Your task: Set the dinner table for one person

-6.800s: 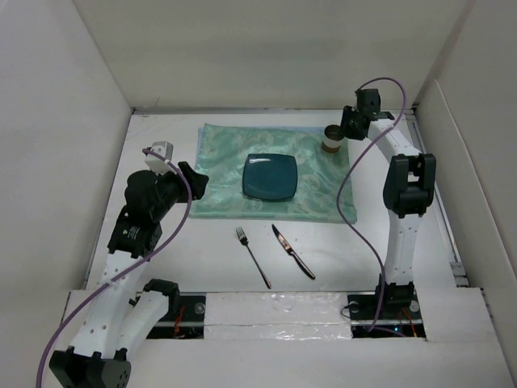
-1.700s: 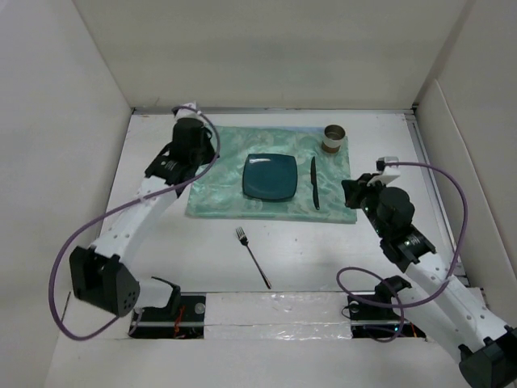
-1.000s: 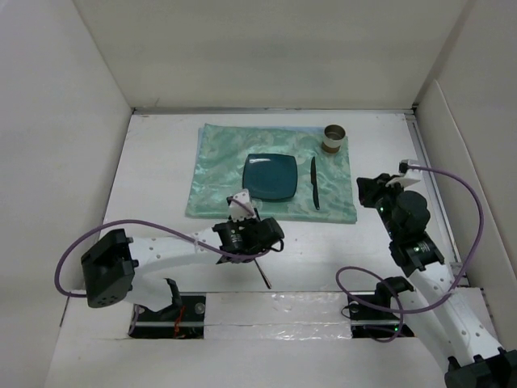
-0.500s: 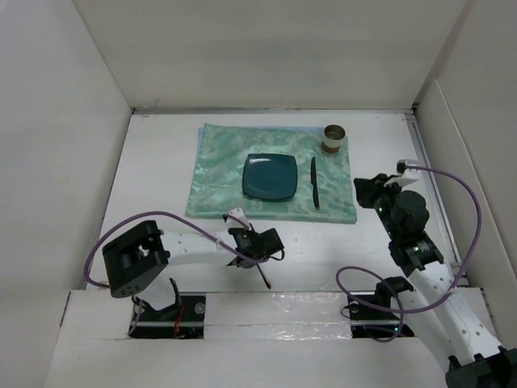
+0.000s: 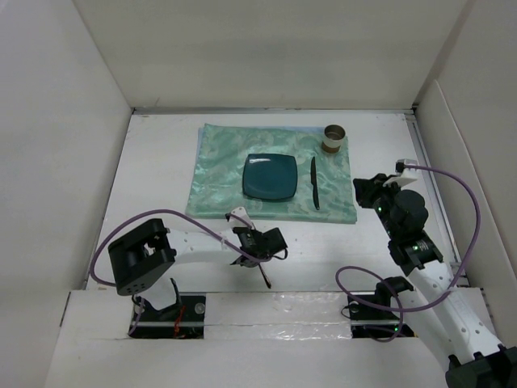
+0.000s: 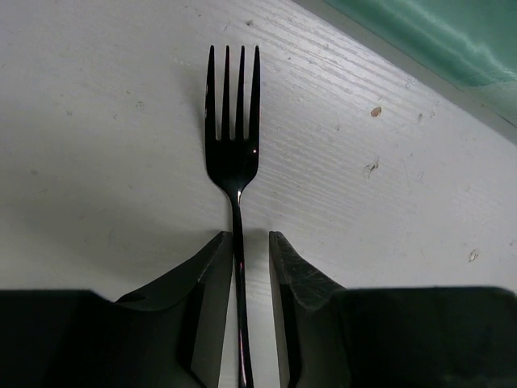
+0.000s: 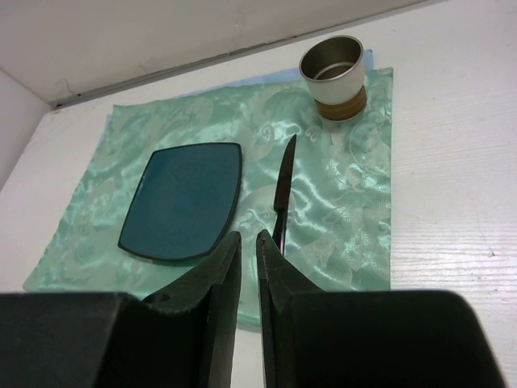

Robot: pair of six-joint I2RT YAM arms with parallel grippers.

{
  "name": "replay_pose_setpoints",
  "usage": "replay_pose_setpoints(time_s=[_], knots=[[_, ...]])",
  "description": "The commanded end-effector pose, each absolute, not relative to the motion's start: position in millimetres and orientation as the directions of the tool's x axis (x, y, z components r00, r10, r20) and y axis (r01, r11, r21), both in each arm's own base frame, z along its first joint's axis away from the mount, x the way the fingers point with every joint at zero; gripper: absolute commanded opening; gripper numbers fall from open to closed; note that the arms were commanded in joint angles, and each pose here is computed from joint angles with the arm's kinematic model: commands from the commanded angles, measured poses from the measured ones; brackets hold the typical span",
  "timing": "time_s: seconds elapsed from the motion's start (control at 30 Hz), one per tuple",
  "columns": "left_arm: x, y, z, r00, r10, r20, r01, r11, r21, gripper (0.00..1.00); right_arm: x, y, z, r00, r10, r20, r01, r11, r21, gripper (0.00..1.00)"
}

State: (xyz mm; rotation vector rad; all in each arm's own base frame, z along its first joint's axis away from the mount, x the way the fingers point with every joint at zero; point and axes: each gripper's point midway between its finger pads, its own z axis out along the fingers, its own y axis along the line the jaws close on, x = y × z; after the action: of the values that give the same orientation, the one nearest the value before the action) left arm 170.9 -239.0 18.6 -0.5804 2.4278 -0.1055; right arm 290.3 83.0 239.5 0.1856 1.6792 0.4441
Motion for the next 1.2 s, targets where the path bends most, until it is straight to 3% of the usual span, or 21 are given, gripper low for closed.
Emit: replay_pose_setpoints(time_s=[0.0,0.37,0.47,0.53,0.7,0.9,1.17], knots=[[158.5,-207.6,-0.8,-0.699,-0.412,-0.584,-0.441,0.892,-0.102,0.22,290.3,86.1,249.3,-0.134,0.374,-0.918,-0.154,0.907,0.392,0.19],[135.9,-190.7,-21.9,-0.795,-0.253,-0.552,-0.348,0.935,0.074,0.15,286.6,82.8,254.3,-0.122,0.379,-0.917,-0.147,0.907,0.394,0.2],[128.7,-189.8,-30.4,-0.823,-0.214,-0.526,-0.316,0.942,0.111,0.1,286.7,81.5,255.2,-0.115,0.382,-0.917,-0.141,0.907,0.396,0.2],[122.3,-191.3,-31.0,-0.831,-0.188,-0.523,-0.291,0.949,0.121,0.01,285.9,82.4,255.7,-0.116,0.382,-0.917,-0.147,0.906,0.396,0.21],[120.9,-197.6,-13.5,-0.818,-0.158,-0.553,-0.259,0.96,0.109,0.0,286.8,84.7,254.2,-0.124,0.38,-0.917,-0.155,0.905,0.396,0.21],[156.5,-215.2,66.6,-0.699,-0.089,-0.709,-0.164,0.986,0.037,0.0,288.4,85.7,252.0,-0.128,0.379,-0.916,-0.157,0.905,0.396,0.21],[274.7,-197.5,180.1,-0.515,-0.042,-0.856,-0.188,0.98,0.065,0.0,288.4,90.3,250.4,-0.136,0.381,-0.915,-0.18,0.899,0.4,0.22]])
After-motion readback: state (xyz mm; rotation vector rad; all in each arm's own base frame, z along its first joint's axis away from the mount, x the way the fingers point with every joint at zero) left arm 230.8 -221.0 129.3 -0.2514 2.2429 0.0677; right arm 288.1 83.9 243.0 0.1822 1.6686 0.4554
